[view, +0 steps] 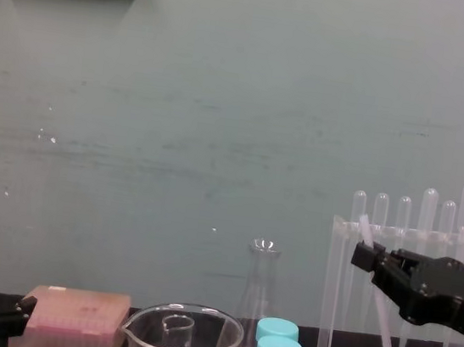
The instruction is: Pick up the stirring rod with one hand, then place it down.
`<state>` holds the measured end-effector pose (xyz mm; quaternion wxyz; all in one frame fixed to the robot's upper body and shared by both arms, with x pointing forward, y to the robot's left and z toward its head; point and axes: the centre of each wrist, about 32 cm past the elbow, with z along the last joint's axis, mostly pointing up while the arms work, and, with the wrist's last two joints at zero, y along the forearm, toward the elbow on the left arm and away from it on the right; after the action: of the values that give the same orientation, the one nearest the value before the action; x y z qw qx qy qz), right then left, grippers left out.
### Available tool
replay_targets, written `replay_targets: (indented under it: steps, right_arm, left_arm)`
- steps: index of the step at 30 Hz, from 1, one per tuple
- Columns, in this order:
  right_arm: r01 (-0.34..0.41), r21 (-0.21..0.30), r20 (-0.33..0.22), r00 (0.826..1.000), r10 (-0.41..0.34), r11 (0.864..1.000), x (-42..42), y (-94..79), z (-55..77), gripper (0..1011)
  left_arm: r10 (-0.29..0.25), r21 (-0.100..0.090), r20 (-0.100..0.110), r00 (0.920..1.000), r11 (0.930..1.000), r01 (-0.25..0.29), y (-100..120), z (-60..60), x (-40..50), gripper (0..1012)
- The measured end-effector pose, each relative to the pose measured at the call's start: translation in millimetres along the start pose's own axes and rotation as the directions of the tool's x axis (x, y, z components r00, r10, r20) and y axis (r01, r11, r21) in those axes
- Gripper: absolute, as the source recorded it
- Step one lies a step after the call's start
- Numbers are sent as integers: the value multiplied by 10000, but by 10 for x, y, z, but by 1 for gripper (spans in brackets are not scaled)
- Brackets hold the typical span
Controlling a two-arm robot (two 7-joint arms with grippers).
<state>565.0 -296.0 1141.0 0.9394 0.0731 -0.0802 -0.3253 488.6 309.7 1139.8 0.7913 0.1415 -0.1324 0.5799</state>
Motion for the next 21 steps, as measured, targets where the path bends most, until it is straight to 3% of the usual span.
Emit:
replay_targets:
  steps: [10,21]
  right_arm:
    - [-77,-709,-186,9998,64,9975,14,28,0,68]
    - [-28,-830,-245,9997,7,9965,16,32,3,68]
  left_arm:
    - [0,0,0,10000,10000,0,0,0,0,1000]
    - [0,0,0,10000,10000,0,0,0,0,1000]
